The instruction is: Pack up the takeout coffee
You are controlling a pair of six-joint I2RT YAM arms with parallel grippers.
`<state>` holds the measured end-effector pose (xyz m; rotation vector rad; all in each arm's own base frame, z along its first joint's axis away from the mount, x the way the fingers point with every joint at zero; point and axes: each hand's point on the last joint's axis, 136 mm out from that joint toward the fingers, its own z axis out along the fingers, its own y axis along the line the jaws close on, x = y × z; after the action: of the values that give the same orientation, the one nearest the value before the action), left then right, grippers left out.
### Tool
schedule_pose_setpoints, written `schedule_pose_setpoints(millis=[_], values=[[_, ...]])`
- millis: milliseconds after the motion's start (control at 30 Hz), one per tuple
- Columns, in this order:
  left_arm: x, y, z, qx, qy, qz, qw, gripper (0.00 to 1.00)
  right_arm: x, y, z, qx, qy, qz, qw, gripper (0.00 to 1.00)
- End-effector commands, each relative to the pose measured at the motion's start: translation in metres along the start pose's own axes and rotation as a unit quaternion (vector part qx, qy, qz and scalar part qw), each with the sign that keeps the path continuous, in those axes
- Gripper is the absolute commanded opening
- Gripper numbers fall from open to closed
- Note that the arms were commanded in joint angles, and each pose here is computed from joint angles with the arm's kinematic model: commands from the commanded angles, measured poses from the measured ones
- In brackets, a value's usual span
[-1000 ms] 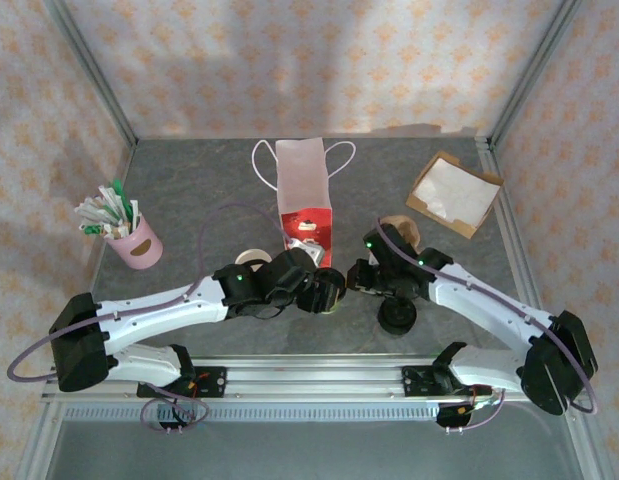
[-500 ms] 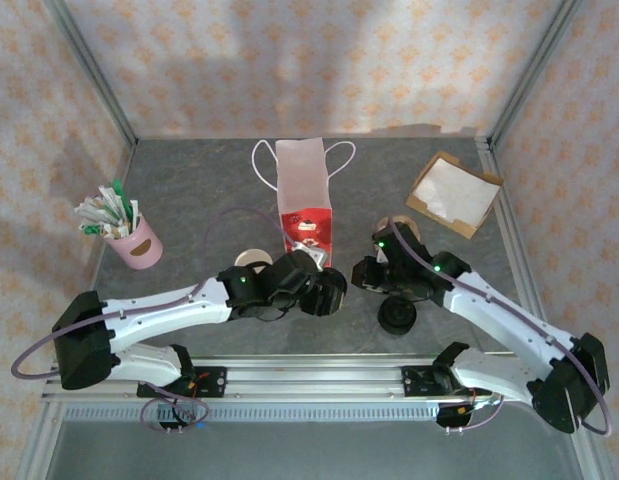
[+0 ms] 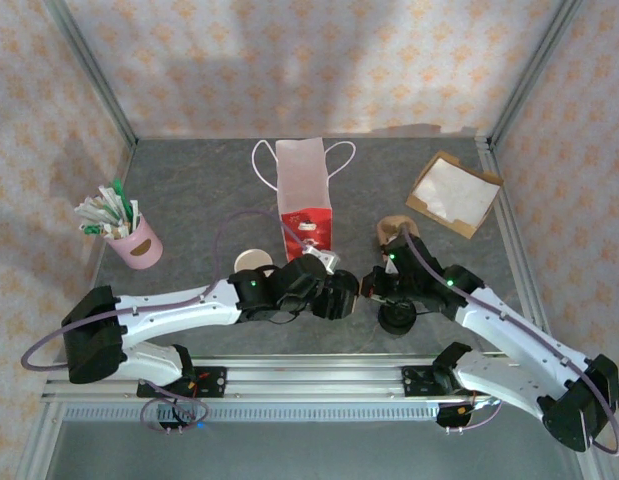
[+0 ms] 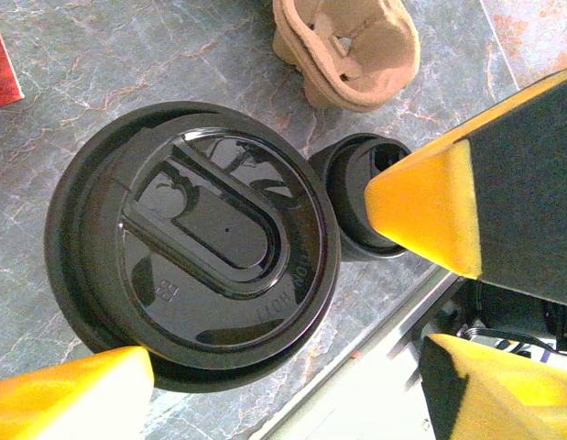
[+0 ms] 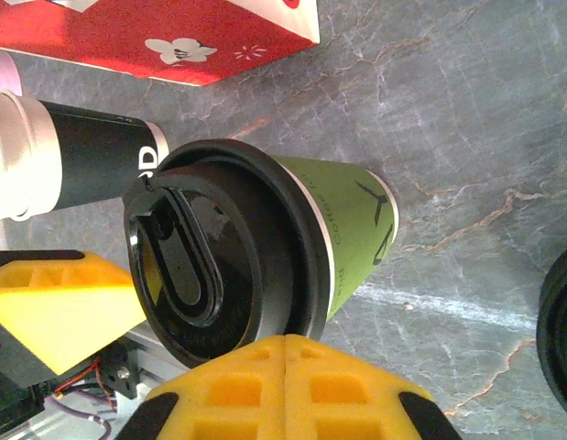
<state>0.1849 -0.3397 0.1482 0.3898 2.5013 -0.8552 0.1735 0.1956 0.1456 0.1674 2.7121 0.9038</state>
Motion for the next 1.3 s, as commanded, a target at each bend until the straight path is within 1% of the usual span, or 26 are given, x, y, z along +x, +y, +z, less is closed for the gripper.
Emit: schedule_pose_setpoints(millis=[0, 133, 300, 467, 533, 733, 1267], values=[[-0.007, -0.006, -0.016, -0.001, -0.010, -0.005, 1.000, 0.81, 0.004, 0.006, 0.001, -0.022, 0.002, 0.009, 1.000, 0.00], [-0.012, -0.002, -0.025, -0.019, -0.020, 0.007, 1.000, 0.80, 0.009, 0.009, 0.006, -0.029, 0.005, 0.009, 1.000, 0.00], [-0.019, 0.006, -0.028, -0.052, -0.024, 0.028, 0.998, 0.67, 0.014, 0.010, 0.009, -0.027, 0.006, 0.008, 1.000, 0.00], [-0.022, 0.017, -0.018, -0.084, -0.015, 0.039, 0.996, 0.50, 0.014, 0.010, 0.010, -0.026, 0.005, 0.007, 1.000, 0.00], [-0.023, 0.022, -0.015, -0.094, -0.013, 0.040, 0.995, 0.47, 0.015, 0.010, 0.010, -0.024, 0.005, 0.006, 1.000, 0.00], [-0.023, 0.031, -0.007, -0.105, -0.010, 0.037, 0.994, 0.44, 0.016, 0.008, 0.012, -0.019, 0.006, 0.006, 1.000, 0.00], [-0.016, 0.036, 0.004, -0.109, 0.005, 0.037, 0.993, 0.43, 0.013, 0.007, 0.018, -0.012, 0.003, 0.007, 1.000, 0.00]])
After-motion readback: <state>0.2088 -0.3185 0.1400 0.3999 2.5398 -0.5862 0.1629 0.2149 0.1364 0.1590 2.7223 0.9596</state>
